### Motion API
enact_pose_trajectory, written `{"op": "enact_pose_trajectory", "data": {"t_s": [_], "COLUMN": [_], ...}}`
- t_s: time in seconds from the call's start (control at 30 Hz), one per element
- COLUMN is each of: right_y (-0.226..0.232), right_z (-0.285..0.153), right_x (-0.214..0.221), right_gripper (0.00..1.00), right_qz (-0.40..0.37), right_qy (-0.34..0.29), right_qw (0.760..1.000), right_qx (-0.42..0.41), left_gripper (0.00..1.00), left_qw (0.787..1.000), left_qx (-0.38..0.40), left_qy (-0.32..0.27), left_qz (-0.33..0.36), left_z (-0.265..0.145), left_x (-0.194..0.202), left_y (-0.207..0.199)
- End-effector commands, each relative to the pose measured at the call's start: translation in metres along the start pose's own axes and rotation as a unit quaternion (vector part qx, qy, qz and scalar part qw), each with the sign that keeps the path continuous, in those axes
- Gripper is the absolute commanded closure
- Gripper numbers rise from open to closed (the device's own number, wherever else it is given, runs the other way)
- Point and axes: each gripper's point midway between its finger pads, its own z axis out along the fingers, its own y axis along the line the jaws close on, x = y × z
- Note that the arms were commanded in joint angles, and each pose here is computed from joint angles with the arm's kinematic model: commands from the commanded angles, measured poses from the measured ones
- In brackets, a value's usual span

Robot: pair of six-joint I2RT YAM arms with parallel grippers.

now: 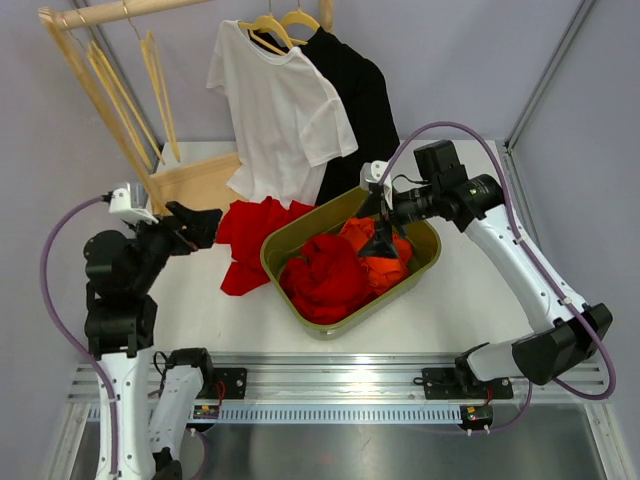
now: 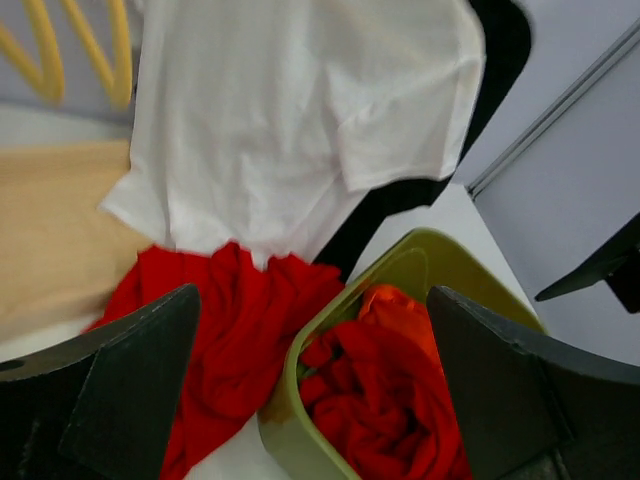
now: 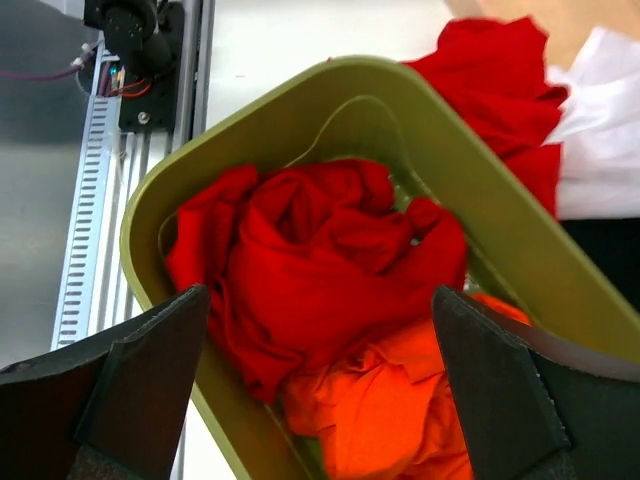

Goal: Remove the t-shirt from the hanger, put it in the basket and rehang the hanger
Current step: Place the tshirt into the basket

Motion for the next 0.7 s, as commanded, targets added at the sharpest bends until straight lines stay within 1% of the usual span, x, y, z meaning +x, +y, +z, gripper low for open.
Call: {"op": "enact_pose_trajectory", "data": {"t_s": [0.0, 0.03, 0.1, 0.13, 0.17, 0.23, 0.3, 0.4, 0.43, 0.47, 0.53, 0.57, 0.6, 0.67], "right_y": [0.010, 0.001, -0.007, -0.015, -0.022, -0.031, -0.037, -0.040, -0.040, -0.041, -0.043, -0.043, -0.043, -0.044], "right_z": [-0.003, -0.007, -0.009, -0.011, -0.015, -0.016, -0.018, -0.018, -0.018, -0.018, -0.018, -0.018, -0.018, -0.018], "right_x": [0.022, 0.024, 0.033, 0.034, 0.039, 0.047, 0.053, 0.059, 0.061, 0.062, 0.067, 0.067, 0.070, 0.071], "right_gripper": [0.00, 0.01, 0.01, 0.01, 0.00, 0.00, 0.01, 0.01, 0.00, 0.01, 0.01, 0.01, 0.00, 0.00], "right_qz": [0.000, 0.003, 0.034, 0.036, 0.052, 0.066, 0.080, 0.088, 0.091, 0.092, 0.098, 0.100, 0.103, 0.105], "right_qy": [0.008, 0.003, 0.005, 0.003, 0.006, 0.012, 0.008, 0.005, 0.005, 0.006, 0.008, 0.008, 0.007, 0.006], "right_qw": [1.000, 1.000, 0.999, 0.999, 0.997, 0.996, 0.994, 0.993, 0.992, 0.992, 0.991, 0.991, 0.991, 0.990], "right_qx": [-0.016, 0.000, 0.018, 0.034, 0.048, 0.065, 0.075, 0.083, 0.083, 0.086, 0.089, 0.090, 0.089, 0.092], "left_gripper": [0.01, 0.01, 0.01, 0.01, 0.01, 0.01, 0.01, 0.01, 0.01, 0.01, 0.01, 0.01, 0.01, 0.01], "left_qw": [0.991, 0.983, 0.971, 0.966, 0.961, 0.953, 0.941, 0.911, 0.902, 0.888, 0.880, 0.873, 0.873, 0.868], "left_qx": [-0.083, -0.113, -0.137, -0.145, -0.153, -0.175, -0.198, -0.233, -0.240, -0.247, -0.243, -0.244, -0.235, -0.230], "left_qy": [0.088, 0.117, 0.145, 0.152, 0.151, 0.149, 0.134, 0.146, 0.154, 0.168, 0.178, 0.176, 0.187, 0.184], "left_qz": [-0.062, -0.089, -0.132, -0.148, -0.174, -0.199, -0.239, -0.307, -0.323, -0.350, -0.366, -0.384, -0.386, -0.399], "left_z": [0.006, 0.007, 0.010, 0.012, 0.017, 0.021, 0.029, 0.044, 0.048, 0.058, 0.070, 0.082, 0.088, 0.105], "left_x": [0.070, 0.095, 0.119, 0.130, 0.143, 0.157, 0.171, 0.201, 0.208, 0.220, 0.229, 0.234, 0.240, 0.237], "left_y": [0.047, 0.062, 0.074, 0.079, 0.085, 0.096, 0.109, 0.125, 0.127, 0.130, 0.126, 0.129, 0.119, 0.114]}}
